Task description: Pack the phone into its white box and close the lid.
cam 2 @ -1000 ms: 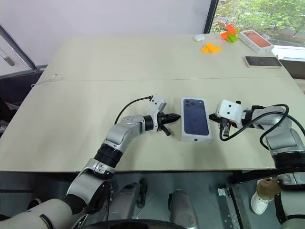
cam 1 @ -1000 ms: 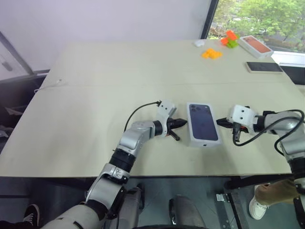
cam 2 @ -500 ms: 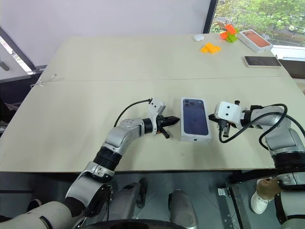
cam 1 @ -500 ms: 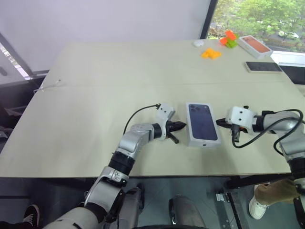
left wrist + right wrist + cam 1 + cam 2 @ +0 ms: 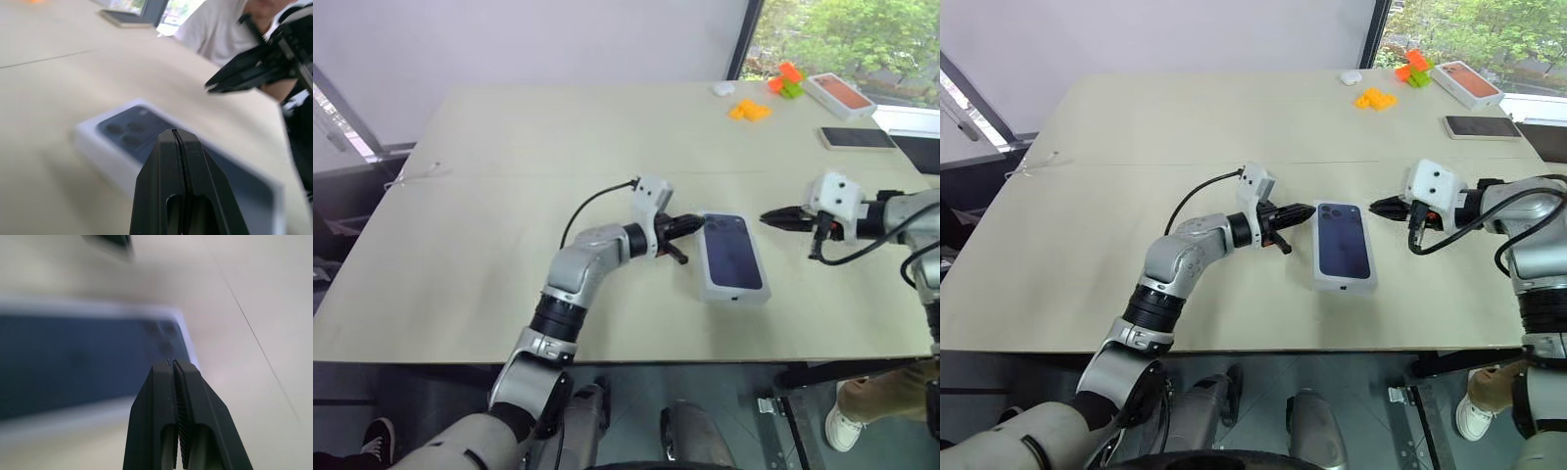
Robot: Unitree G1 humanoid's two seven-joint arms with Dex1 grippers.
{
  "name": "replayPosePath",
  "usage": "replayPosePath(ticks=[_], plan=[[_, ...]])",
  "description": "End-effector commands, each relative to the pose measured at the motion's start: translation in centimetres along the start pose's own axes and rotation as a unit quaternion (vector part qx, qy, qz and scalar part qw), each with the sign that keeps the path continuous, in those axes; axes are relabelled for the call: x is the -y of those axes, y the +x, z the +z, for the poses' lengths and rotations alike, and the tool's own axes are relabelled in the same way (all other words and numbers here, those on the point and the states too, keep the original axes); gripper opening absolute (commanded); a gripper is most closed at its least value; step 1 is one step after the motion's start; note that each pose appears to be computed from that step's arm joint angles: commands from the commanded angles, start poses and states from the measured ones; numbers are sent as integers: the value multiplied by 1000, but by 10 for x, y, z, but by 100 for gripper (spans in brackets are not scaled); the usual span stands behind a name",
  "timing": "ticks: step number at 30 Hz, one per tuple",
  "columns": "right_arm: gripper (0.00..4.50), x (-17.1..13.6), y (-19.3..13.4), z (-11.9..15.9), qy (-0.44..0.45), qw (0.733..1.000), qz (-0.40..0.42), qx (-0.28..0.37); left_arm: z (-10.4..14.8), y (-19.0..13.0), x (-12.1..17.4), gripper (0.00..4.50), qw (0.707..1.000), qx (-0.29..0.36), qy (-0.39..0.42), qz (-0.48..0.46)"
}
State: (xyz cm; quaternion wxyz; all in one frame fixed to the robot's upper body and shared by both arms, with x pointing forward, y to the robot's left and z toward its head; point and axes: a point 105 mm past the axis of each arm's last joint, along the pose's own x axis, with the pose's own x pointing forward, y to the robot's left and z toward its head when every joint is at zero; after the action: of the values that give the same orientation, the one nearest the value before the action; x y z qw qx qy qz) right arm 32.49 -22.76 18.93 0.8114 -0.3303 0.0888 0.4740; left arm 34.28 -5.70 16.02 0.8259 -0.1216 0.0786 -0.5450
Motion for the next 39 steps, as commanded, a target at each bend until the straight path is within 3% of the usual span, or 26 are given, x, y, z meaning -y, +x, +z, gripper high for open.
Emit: replayPosePath(ticks=[1,7,10,16,25,29,35,39], plan=[[14,-22,3,1,28,999,32,12,-2,10,15,0,1000,0,2,-25],[14,-49,14,-38,33,997,44,-57,-51,12,3,0,995,-99,23,-5],[14,-52,14,-44,26,997,41,-68,-61,5,-3,0,992,-125,25,-3],[14,-47,14,-41,19,998,33,-59,-58,0,-11,0,992,-122,31,12],[14,5,23,-20,-7,997,-82,-13,-13,13,-25,0,998,-29,12,59],[14,11,31,-31,-14,994,-100,-41,-18,16,-29,0,996,-38,33,68],[14,4,41,-61,-45,987,-95,-123,-55,18,-36,0,986,-120,72,86],[14,7,44,-43,-29,992,-101,-75,-31,16,-39,0,993,-65,52,88]])
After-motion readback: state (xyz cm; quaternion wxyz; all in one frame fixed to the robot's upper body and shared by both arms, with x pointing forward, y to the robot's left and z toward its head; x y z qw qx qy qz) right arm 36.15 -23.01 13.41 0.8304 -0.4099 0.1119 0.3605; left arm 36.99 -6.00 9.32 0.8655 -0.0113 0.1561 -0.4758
